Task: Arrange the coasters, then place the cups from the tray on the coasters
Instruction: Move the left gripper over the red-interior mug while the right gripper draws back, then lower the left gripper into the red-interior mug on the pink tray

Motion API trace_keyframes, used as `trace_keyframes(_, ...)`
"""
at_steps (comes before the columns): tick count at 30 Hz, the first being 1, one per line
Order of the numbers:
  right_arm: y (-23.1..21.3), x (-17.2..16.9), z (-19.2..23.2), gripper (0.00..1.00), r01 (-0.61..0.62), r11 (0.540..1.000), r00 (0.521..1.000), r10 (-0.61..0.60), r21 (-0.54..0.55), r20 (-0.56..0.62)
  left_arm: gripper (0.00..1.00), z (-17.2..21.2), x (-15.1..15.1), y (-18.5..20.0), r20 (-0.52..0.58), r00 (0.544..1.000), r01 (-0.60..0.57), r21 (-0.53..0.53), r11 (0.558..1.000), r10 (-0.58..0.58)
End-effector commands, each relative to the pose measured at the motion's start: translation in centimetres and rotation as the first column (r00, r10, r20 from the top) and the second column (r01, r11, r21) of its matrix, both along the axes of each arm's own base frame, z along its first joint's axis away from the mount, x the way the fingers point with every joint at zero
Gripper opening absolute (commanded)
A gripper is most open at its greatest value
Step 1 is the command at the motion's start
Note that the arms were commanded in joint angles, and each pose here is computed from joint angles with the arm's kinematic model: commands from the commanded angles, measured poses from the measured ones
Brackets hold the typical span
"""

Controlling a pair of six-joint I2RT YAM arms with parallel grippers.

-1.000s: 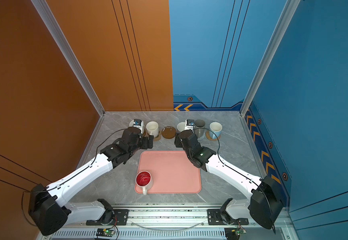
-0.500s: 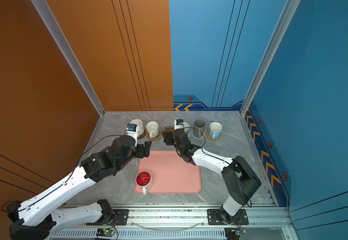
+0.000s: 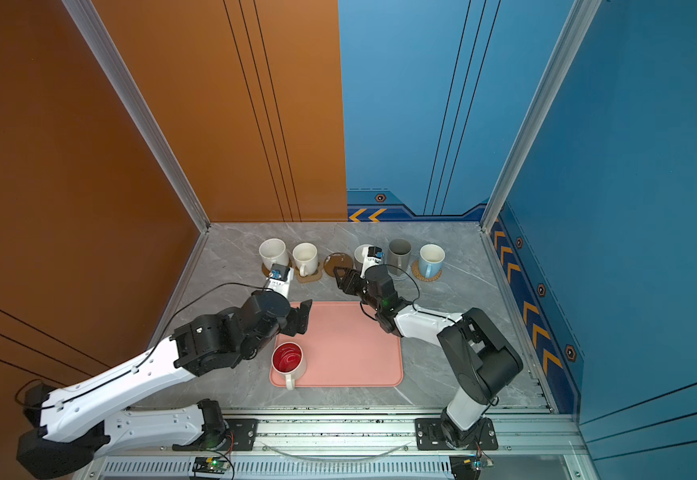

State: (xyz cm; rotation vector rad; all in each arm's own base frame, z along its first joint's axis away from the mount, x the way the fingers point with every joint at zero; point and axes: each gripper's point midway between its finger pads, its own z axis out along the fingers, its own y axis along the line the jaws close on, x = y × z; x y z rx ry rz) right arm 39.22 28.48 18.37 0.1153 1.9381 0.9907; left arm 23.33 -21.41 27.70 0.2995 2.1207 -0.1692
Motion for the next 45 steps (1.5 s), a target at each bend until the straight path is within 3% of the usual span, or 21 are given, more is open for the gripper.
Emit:
trace_keyframes(1,-1.7,-1.0,2.9,0.62,0.056,0.997,0.996,-0.053,-0.047,0.077,0.88,0.1,-0.6,0.6,0.011,1.0,-0.025,0.061,0.998,0.024)
trace_keyframes(7,-6.6,-2.6,3.1,0.64,0.231,0.947,0.97,-0.207,-0.224,0.126,0.88,-1.8,-1.6,0.6,-0.055,0.998,-0.014,0.102,0.995,0.02)
trace_keyframes(11,-8.2,-3.1,3.1,0.66,0.288,0.923,0.955,-0.258,-0.257,0.143,0.87,-2.1,-2.2,0.5,-0.064,0.998,0.001,0.119,0.993,0.006)
trace_keyframes(15,-8.1,-3.2,3.1,0.65,0.291,0.921,0.954,-0.261,-0.259,0.145,0.81,-3.0,-3.1,1.1,-0.1,0.995,0.006,0.126,0.992,0.007)
trace_keyframes(30,-7.1,-3.9,3.3,0.66,0.32,0.892,0.946,-0.279,-0.32,0.168,0.77,-9.4,-8.0,4.1,-0.301,0.951,-0.031,0.158,0.987,0.078)
trace_keyframes(45,-6.6,-4.1,3.3,0.66,0.32,0.882,0.946,-0.276,-0.346,0.17,0.74,-12.1,-11.0,4.5,-0.382,0.92,-0.015,0.199,0.98,0.091)
